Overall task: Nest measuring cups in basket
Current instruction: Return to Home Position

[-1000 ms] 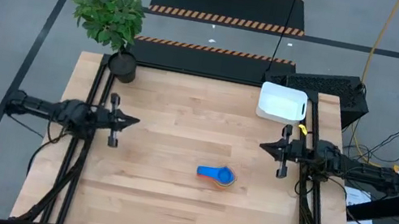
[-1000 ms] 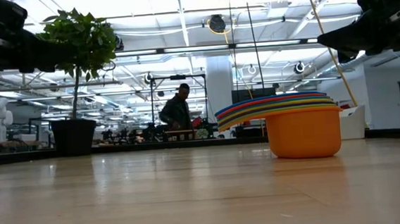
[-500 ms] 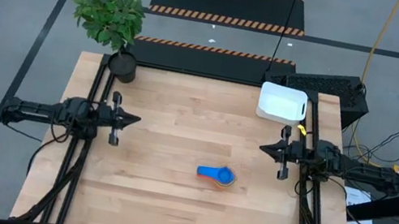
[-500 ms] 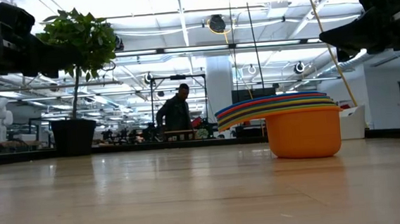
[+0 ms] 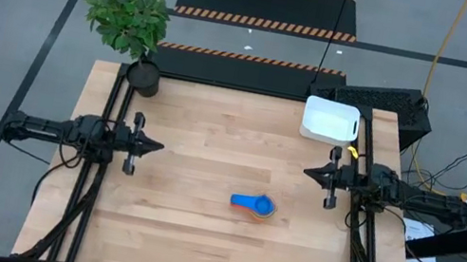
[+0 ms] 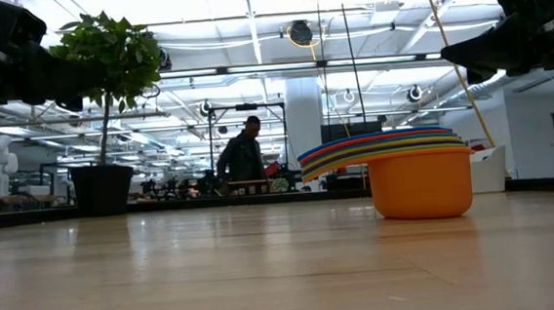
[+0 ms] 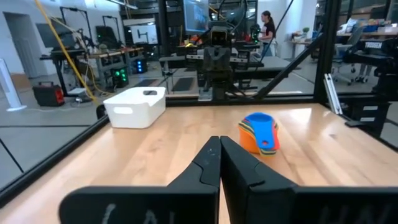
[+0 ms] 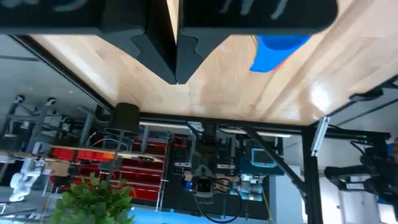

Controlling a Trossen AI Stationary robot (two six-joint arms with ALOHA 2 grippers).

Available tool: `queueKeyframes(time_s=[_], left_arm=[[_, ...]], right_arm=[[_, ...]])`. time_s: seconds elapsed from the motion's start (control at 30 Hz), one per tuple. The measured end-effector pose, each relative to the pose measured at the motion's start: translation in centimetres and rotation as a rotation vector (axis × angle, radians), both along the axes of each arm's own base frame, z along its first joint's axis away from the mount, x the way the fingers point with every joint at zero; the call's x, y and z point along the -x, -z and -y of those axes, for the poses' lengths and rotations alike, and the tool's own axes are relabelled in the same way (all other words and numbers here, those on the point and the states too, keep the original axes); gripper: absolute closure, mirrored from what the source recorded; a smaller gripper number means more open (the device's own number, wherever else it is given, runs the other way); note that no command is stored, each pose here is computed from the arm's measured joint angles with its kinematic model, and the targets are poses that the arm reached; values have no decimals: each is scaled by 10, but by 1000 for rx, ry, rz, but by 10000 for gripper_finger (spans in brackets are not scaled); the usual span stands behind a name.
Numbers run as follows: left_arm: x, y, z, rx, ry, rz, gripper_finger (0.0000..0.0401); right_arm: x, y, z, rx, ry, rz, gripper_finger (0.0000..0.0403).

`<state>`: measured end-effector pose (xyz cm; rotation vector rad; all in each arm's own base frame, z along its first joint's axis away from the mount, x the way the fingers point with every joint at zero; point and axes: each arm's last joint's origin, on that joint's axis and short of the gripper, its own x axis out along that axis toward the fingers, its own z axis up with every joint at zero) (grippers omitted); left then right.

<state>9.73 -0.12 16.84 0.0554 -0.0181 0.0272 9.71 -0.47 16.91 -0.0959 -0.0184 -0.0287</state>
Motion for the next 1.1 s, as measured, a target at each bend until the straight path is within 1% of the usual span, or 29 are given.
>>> queueKeyframes(time_s=[0.1,0.2,0.37,0.53,0.6,0.73,0.87,1.1], left_arm=[[0,0,0,1,-1,0,398],[0,0,0,-24,-5,-1,398],[0,0,0,-71,-6,-2,392],[0,0,0,-73,-7,5,386],[0,-1,0,-72,-8,13,388],[0,-3,0,-71,-11,36,395],[0,-3,0,-69,-11,38,397],[0,-3,0,-68,-11,41,372]], right_arm=[[0,0,-1,-13,-25,2,403],[0,0,-2,-50,-29,-1,403],[0,1,-5,-54,-53,-10,403],[0,1,-7,-60,-70,-11,403],[0,1,-7,-85,-71,-11,403],[0,0,-7,-85,-72,-1,403],[0,0,-7,-132,-73,0,403],[0,0,-7,-136,-73,2,403]])
